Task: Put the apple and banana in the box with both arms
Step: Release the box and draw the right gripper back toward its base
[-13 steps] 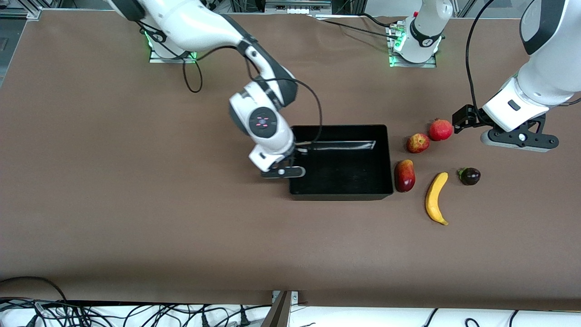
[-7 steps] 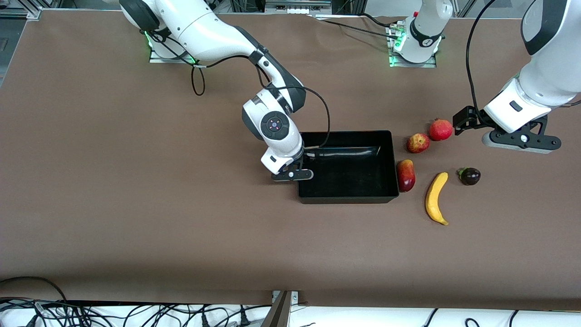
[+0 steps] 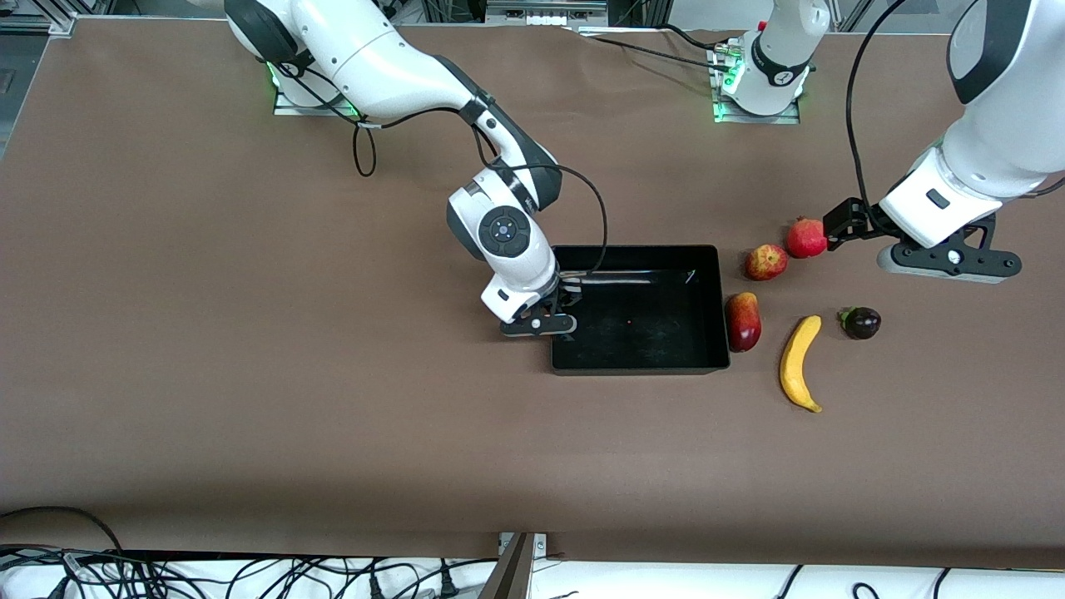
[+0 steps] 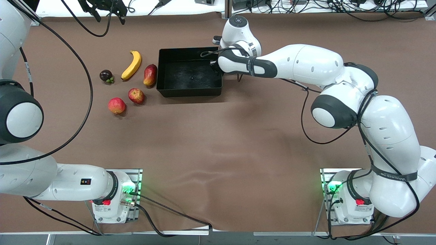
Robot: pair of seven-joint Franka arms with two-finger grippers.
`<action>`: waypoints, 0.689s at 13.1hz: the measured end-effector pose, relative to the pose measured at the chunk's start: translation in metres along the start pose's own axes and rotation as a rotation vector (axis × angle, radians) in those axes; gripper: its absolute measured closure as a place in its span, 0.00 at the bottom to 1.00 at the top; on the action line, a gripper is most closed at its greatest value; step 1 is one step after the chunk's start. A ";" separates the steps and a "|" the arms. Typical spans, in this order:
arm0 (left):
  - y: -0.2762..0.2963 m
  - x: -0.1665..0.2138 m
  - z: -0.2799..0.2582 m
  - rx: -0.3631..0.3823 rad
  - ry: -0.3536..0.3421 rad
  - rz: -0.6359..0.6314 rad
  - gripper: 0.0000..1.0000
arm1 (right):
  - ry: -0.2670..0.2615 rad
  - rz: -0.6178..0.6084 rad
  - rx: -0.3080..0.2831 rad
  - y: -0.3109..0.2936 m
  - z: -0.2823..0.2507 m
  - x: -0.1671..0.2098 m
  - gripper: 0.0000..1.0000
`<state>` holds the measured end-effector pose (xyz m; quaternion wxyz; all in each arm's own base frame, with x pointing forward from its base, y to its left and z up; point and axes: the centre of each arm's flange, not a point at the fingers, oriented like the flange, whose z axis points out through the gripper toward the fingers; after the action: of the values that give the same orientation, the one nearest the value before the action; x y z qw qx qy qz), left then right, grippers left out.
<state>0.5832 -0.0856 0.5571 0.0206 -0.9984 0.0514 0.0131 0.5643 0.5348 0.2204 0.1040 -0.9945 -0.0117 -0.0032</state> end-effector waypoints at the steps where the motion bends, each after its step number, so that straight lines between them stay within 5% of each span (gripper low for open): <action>1: 0.001 0.000 0.000 0.000 0.000 -0.002 0.00 | 0.004 -0.001 0.002 -0.001 -0.001 0.000 0.56; 6: 0.002 0.000 -0.001 0.000 0.000 -0.006 0.00 | 0.065 0.001 0.015 -0.008 -0.083 0.024 0.00; 9: 0.002 -0.002 0.007 0.002 -0.044 -0.010 0.00 | 0.093 0.045 -0.052 0.052 -0.205 0.062 0.00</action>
<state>0.5806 -0.0872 0.5496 0.0226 -0.9981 0.0458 0.0348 0.6269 0.4431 0.4106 0.0787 -0.9956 0.0156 -0.0476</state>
